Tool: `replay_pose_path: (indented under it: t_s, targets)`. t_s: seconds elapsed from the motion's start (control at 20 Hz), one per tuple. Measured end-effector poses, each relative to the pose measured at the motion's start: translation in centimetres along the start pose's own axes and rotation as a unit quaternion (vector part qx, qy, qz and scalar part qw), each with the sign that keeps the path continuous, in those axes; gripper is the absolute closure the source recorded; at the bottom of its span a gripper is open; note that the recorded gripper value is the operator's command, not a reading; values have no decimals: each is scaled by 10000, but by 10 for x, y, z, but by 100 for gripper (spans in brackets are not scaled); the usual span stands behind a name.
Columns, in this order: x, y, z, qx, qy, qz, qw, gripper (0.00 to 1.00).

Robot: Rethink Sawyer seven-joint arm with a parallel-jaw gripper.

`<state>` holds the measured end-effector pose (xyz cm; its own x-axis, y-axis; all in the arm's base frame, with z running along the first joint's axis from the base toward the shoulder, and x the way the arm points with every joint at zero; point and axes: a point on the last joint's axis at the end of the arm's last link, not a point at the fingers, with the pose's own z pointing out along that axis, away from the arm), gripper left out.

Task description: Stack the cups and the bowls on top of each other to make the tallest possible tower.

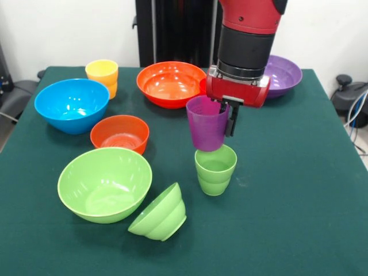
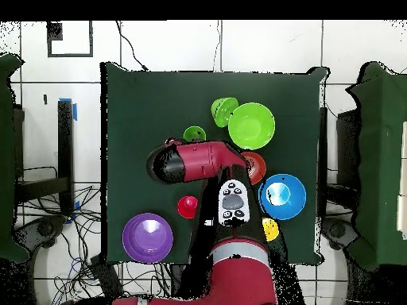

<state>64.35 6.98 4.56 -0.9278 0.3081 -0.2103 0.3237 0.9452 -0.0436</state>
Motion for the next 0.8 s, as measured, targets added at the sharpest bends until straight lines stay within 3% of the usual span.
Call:
replay_pose_path:
  t_s: [0.8]
  targets:
    - [6,14,-8,38,-29,-155,9999,100]
